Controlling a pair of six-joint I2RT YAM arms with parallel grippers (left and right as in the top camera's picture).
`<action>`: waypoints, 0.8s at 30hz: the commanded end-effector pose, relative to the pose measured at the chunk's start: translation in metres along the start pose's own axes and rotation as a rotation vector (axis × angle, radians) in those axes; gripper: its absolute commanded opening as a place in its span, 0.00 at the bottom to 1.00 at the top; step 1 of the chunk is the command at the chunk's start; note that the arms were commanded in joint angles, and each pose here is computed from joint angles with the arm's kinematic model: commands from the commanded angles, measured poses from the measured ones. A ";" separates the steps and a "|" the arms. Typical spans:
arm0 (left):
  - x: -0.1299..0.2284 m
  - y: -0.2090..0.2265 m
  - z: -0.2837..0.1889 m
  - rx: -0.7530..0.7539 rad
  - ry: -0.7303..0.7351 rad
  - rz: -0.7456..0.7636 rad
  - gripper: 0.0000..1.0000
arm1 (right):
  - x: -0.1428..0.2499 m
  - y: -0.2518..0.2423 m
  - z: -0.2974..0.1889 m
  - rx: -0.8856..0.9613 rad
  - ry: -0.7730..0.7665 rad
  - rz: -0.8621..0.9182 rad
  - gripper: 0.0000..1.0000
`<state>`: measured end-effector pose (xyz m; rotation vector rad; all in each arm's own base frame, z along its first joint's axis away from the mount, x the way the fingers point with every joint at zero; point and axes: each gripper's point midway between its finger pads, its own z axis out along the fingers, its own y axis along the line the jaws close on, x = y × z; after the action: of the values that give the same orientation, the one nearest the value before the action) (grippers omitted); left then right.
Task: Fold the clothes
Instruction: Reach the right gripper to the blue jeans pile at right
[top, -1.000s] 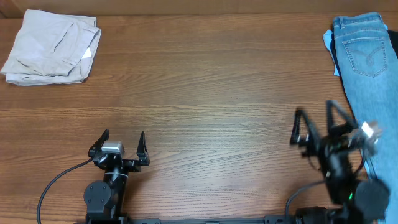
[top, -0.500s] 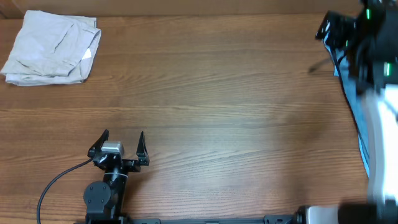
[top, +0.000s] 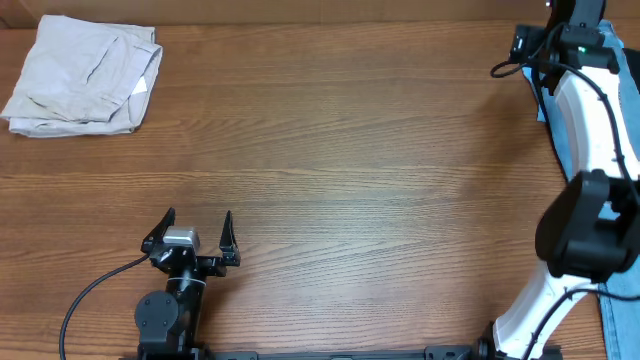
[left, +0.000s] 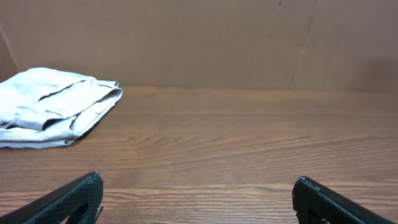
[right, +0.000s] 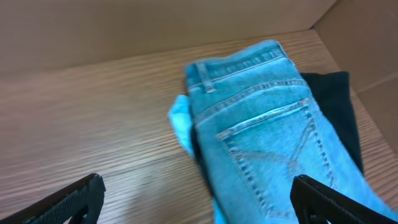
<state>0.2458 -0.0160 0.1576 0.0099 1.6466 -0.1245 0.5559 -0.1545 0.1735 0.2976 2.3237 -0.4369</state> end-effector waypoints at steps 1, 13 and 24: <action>0.000 -0.001 0.000 0.001 -0.003 0.023 1.00 | -0.005 -0.010 0.019 0.063 -0.017 -0.053 0.99; 0.000 -0.001 0.000 0.001 -0.003 0.023 1.00 | 0.020 0.002 0.090 0.114 -0.038 -0.046 0.90; 0.000 -0.001 0.000 0.001 -0.003 0.023 1.00 | 0.039 -0.021 0.117 0.226 -0.019 -0.100 0.81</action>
<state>0.2458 -0.0161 0.1576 0.0102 1.6466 -0.1248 0.5969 -0.1955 0.0726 0.2671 2.2923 -0.6562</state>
